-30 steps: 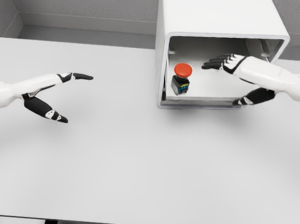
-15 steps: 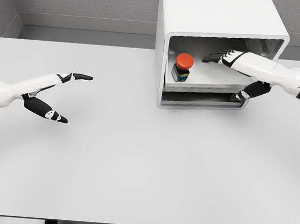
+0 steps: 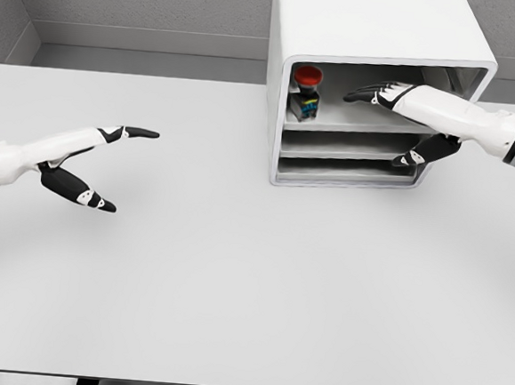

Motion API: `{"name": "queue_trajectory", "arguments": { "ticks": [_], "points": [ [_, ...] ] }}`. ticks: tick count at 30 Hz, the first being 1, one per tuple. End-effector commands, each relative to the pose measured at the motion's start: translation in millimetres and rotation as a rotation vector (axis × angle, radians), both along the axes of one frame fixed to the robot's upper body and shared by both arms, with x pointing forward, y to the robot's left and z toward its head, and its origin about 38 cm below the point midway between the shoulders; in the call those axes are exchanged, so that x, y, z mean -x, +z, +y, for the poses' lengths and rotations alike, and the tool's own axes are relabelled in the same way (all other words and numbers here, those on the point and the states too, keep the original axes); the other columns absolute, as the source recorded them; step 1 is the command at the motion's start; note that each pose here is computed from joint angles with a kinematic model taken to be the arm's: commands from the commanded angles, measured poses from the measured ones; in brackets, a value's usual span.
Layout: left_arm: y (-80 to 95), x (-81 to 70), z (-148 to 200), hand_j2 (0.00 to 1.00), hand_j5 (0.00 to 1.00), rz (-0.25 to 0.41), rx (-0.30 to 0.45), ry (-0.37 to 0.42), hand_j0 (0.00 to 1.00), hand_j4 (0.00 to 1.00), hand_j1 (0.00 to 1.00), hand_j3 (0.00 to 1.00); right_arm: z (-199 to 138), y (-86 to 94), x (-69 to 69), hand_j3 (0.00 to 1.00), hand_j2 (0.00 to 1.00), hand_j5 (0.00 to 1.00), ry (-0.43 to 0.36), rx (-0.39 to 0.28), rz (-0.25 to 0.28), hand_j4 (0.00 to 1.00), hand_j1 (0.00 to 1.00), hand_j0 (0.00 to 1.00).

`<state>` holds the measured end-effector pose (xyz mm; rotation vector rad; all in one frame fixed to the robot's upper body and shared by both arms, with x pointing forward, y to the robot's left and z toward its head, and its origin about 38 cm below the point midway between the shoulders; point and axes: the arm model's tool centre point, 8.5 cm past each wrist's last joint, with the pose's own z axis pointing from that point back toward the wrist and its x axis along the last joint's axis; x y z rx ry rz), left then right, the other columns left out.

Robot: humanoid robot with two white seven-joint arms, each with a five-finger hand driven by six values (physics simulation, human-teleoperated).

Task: Slide open multi-storey tabletop storage cabinets and put open load switch and slide close multi-storey tabletop storage cabinets

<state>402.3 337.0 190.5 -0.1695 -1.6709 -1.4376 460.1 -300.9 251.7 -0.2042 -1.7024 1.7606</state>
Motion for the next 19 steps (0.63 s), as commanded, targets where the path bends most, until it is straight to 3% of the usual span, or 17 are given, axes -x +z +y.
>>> {"name": "queue_trajectory", "arguments": {
  "ticks": [1, 3, 7, 8, 9, 10, 12, 13, 19],
  "points": [
    [0.0, 0.1, 1, 1.00, 1.00, 0.004, 0.006, 0.004, 1.00, 1.00, 1.00, 1.00, 0, 1.0, -0.2, 1.00, 1.00, 1.00, -0.002, -0.009, 0.001, 1.00, 1.00, 1.00],
    [-0.9, 0.0, -1, 1.00, 1.00, -0.002, -0.009, -0.002, 1.00, 1.00, 1.00, 1.00, 1, 6.2, 4.1, 1.00, 1.00, 1.00, 0.011, -0.002, -0.010, 1.00, 1.00, 1.00],
    [-1.0, -0.3, -1, 1.00, 1.00, -0.003, -0.009, -0.001, 1.00, 1.00, 1.00, 1.00, -29, 44.6, 64.1, 1.00, 1.00, 1.00, 0.058, 0.107, -0.070, 1.00, 1.00, 1.00],
    [-1.4, -0.2, -1, 1.00, 1.00, -0.002, -0.010, -0.002, 1.00, 1.00, 1.00, 1.00, -52, 51.3, 81.5, 1.00, 1.00, 1.00, 0.023, 0.163, -0.067, 1.00, 1.00, 1.00],
    [-0.8, -0.3, 0, 1.00, 1.00, -0.003, -0.011, 0.000, 1.00, 1.00, 1.00, 1.00, -66, 51.7, 92.1, 1.00, 1.00, 1.00, -0.002, 0.199, -0.055, 1.00, 1.00, 1.00],
    [-0.9, 0.3, 0, 1.00, 1.00, -0.002, -0.012, -0.001, 1.00, 1.00, 1.00, 1.00, -71, 40.2, 99.3, 1.00, 1.00, 1.00, -0.002, 0.227, -0.013, 1.00, 1.00, 1.00],
    [-1.0, 0.2, 1, 1.00, 1.00, -0.002, -0.013, 0.001, 1.00, 1.00, 1.00, 1.00, -69, 9.2, 111.4, 1.00, 1.00, 1.00, 0.030, 0.263, 0.085, 1.00, 1.00, 1.00],
    [-1.0, 0.2, 1, 1.00, 1.00, -0.002, -0.013, 0.001, 1.00, 1.00, 1.00, 1.00, -70, 3.9, 113.7, 1.00, 1.00, 1.00, 0.032, 0.271, 0.101, 1.00, 1.00, 1.00],
    [-3.0, 0.1, -1, 1.00, 1.00, -0.005, -0.027, -0.002, 1.00, 1.00, 1.00, 1.00, -74, 3.5, 115.1, 1.00, 1.00, 1.00, 0.026, 0.280, 0.109, 1.00, 1.00, 1.00]
  ]
}}
